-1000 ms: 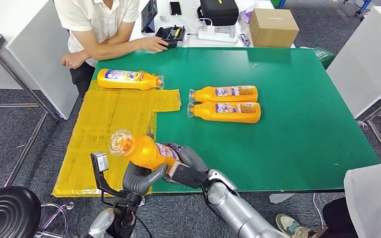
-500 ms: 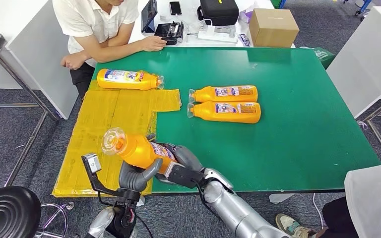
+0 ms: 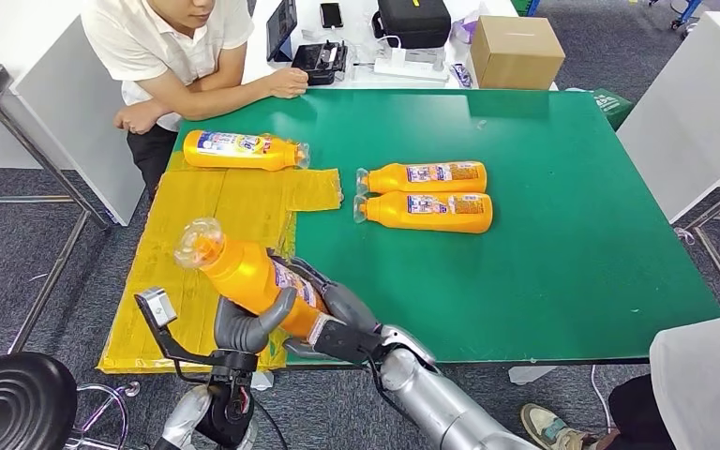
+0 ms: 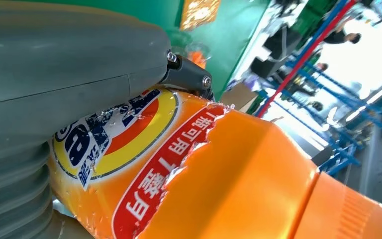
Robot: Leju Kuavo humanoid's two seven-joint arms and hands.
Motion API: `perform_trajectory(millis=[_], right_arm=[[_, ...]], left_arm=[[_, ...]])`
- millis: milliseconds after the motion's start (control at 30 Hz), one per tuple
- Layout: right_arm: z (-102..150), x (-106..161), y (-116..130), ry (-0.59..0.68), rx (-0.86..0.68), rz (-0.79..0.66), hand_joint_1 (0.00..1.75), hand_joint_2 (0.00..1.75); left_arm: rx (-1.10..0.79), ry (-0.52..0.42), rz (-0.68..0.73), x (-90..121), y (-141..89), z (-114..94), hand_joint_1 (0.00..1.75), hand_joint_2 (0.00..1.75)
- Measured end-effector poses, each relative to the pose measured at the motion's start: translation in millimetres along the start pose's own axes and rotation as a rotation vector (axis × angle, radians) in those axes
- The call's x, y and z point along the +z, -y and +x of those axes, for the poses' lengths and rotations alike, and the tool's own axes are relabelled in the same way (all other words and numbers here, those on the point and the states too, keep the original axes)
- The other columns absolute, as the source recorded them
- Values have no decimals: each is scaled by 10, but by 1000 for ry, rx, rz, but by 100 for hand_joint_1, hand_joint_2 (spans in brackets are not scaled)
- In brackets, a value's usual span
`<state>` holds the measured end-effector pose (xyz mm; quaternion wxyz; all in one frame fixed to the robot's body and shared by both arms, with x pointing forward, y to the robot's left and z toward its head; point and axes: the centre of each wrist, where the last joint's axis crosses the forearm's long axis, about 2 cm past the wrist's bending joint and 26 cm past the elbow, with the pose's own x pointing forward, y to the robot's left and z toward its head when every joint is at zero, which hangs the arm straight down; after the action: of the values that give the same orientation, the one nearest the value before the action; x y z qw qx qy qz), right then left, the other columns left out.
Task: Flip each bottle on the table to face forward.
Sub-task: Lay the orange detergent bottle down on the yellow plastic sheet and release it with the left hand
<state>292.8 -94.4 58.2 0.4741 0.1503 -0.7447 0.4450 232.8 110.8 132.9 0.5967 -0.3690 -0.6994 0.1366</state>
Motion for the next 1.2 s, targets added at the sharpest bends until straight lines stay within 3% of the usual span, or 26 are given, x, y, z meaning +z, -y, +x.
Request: perform_trajectory(millis=[100,267,367,533,600,833,933,1033,1200], right_arm=[[-10,129,-177,7,0,-34,0,0],[18,319,-440,11,-10,-57,0,0],[47,338,-481,21,-9,-62,0,0],[98,310,-494,44,31,-72,0,0],[128,279,-495,55,41,-74,0,0],[165,253,-505,66,44,-79,0,0],[173,244,-505,70,39,-74,0,0],[188,227,-505,76,28,-62,0,0],[218,194,-511,88,6,-40,0,0]], left_arm=[[-127,90,96,-66,-140,123,175,175],[-577,328,250,-276,-472,449,175,175],[-705,366,298,-340,-566,533,175,175],[-1284,439,389,-471,-794,636,175,175],[-1406,431,398,-536,-926,673,175,175],[-1480,360,460,-589,-1166,690,175,175],[-1650,286,441,-642,-1212,680,175,175],[-1843,118,382,-755,-1304,633,175,175],[-1977,-272,174,-954,-1461,491,175,175]])
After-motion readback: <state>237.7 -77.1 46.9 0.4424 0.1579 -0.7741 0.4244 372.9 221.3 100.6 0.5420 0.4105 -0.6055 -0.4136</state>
